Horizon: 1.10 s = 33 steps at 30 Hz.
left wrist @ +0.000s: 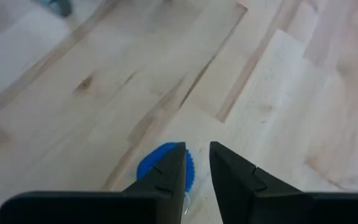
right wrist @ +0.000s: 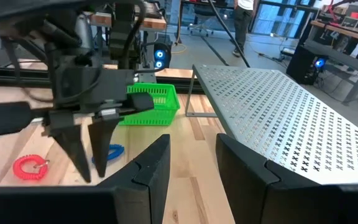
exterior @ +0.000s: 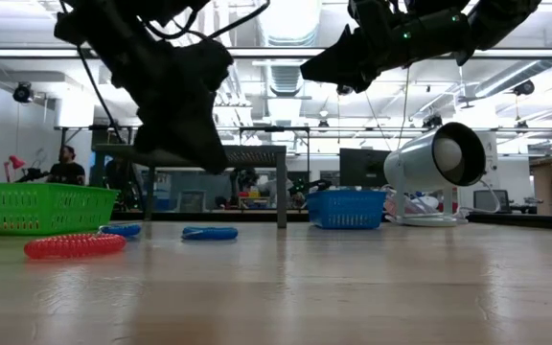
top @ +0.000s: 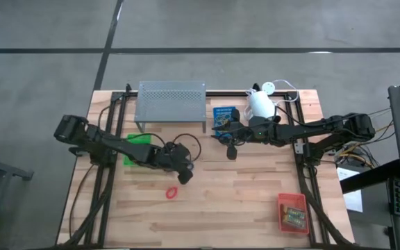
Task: Pick & Place Office Desk Supplies
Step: Put the blue spring keychain into the green bin
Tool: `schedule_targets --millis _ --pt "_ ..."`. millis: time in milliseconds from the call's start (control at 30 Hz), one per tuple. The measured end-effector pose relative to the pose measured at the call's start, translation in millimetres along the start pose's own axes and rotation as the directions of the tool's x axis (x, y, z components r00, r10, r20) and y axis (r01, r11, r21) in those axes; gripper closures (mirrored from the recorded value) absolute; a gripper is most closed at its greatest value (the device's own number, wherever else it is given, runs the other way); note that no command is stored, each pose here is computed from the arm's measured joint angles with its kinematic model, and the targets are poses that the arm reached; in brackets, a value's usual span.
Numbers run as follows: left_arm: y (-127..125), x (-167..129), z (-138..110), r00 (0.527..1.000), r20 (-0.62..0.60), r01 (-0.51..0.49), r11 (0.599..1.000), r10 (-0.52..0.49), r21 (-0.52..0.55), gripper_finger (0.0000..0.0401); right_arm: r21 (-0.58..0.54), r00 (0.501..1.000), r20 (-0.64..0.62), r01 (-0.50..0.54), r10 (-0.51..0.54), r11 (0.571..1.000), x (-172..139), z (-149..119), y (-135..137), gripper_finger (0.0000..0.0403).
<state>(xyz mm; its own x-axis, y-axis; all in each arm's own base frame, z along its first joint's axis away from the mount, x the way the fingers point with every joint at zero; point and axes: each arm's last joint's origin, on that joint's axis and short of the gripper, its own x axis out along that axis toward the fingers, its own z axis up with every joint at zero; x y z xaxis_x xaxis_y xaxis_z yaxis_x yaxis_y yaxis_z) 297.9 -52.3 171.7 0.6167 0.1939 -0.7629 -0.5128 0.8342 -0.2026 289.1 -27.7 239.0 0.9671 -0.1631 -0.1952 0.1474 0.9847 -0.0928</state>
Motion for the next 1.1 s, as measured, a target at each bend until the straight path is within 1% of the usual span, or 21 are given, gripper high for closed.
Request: schedule_targets --millis 67,200,300,400,500,600,700,800,967,1100 --pt "1.9 -4.9 0.4 1.0 -0.017 -0.008 0.999 0.007 -0.046 0.0323 0.0 1.0 0.0 0.001 -0.001 1.0 0.0 -0.1 -0.1 0.0275" --pt "0.8 -14.7 6.4 0.996 -0.08 -0.051 0.994 0.043 -0.1 0.0319 0.0 1.0 0.0 0.0 0.0 1.0 0.0 -0.1 0.0 0.0275" --pt "-2.0 -22.7 16.6 0.991 -0.114 -0.084 0.989 0.07 -0.121 0.0303 0.0 1.0 0.0 0.0 0.0 1.0 0.0 -0.1 0.0 0.0275" --pt "-2.7 -29.2 25.3 0.984 -0.165 -0.093 0.987 0.071 -0.129 0.0275 0.0 1.0 0.0 0.0 0.0 1.0 0.0 0.0 0.0 0.0275" --pt "2.4 -30.4 27.9 0.971 -0.23 -0.1 0.985 0.066 -0.141 0.0234 0.0 1.0 0.0 0.0 0.0 1.0 0.0 0.0 0.0 0.0275" --pt "10.9 -26.8 31.7 0.954 -0.298 -0.071 0.979 0.011 -0.191 0.0196 0.0 1.0 0.0 0.0 0.0 1.0 0.0 -0.1 0.0 0.0275" --pt "20.8 -22.4 35.5 0.939 -0.343 -0.069 0.966 -0.022 -0.25 0.0174 0.0 1.0 0.0 0.0 0.0 1.0 0.0 0.0 0.0 0.0275" --pt "27.1 -14.9 36.3 0.925 -0.379 -0.104 0.951 -0.015 -0.291 0.0169 0.0 1.0 0.0 0.0 0.0 1.0 0.0 -0.1 0.0 0.0275" --pt "28.6 2.2 29.1 0.899 -0.437 -0.149 0.944 0.006 -0.294 0.0178 0.0 1.0 0.0 0.0 0.0 1.0 0.0 -0.1 0.0 0.0275" --pt "30.1 12.6 22.9 0.878 -0.477 -0.208 0.927 0.036 -0.313 0.0183 0.0 1.0 0.0 0.0 0.0 1.0 0.0 0.0 -0.1 0.0275"
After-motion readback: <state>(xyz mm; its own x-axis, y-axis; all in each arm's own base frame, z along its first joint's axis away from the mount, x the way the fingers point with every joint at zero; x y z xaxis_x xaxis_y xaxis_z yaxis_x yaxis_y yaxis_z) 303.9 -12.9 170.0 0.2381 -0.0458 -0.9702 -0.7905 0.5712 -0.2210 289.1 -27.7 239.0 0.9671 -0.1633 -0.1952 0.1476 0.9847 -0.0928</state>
